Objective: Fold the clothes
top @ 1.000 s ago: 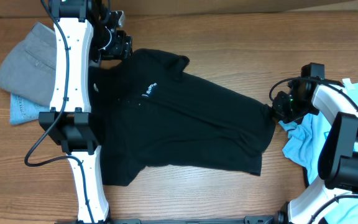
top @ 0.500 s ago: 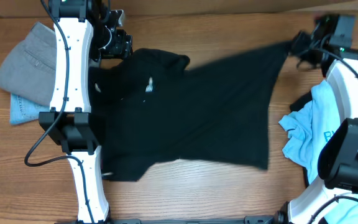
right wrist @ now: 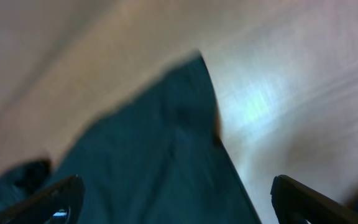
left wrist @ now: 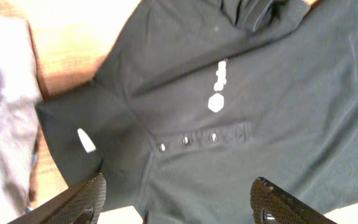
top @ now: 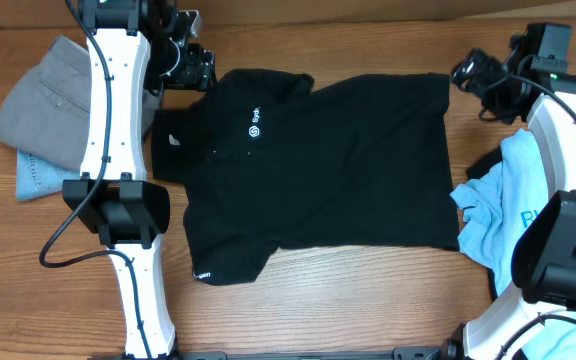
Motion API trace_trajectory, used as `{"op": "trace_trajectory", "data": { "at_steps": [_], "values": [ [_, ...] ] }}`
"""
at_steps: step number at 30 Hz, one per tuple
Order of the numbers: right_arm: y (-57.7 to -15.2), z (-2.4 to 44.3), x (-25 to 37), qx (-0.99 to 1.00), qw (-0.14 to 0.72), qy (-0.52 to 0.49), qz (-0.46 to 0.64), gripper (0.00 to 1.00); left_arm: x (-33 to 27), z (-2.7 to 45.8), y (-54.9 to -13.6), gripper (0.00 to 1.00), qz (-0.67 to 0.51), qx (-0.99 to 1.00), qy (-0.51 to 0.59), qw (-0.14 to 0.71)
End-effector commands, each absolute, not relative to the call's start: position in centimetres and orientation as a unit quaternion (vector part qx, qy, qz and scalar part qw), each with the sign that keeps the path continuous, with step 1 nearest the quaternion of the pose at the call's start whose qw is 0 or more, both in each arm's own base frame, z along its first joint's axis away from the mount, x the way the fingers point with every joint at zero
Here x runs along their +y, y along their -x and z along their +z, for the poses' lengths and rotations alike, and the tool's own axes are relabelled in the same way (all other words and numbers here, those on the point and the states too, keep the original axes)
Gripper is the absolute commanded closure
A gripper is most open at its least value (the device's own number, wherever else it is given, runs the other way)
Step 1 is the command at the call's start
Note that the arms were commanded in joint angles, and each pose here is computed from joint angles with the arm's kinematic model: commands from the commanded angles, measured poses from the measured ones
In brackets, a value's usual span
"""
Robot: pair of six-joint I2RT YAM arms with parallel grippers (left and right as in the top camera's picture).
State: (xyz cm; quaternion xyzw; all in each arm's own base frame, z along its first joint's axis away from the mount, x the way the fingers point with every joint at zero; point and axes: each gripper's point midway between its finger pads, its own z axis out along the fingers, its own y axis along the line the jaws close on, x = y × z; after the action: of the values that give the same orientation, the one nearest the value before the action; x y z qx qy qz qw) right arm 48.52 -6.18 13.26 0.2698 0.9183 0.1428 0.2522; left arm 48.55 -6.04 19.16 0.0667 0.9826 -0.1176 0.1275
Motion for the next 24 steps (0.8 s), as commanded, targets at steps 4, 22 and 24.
{"op": "trace_trajectory", "data": {
  "at_steps": [4,22,24],
  "values": [
    [-45.7,17.3,-3.4,0.927,0.240,-0.216,0.191,0.10,-7.5,21.5,-51.6,0.50,-0.113,0.959,-0.141,0.218],
    [-38.5,26.2,2.7,0.926,0.257,-0.149,0.235,0.10,-19.3,7.8,-55.3,0.48,-0.147,0.929,-0.283,0.188],
    [-38.2,26.0,2.7,0.927,0.249,-0.151,0.234,0.11,-20.2,6.1,-55.1,0.53,-0.149,0.929,-0.289,0.177]
  ]
}}
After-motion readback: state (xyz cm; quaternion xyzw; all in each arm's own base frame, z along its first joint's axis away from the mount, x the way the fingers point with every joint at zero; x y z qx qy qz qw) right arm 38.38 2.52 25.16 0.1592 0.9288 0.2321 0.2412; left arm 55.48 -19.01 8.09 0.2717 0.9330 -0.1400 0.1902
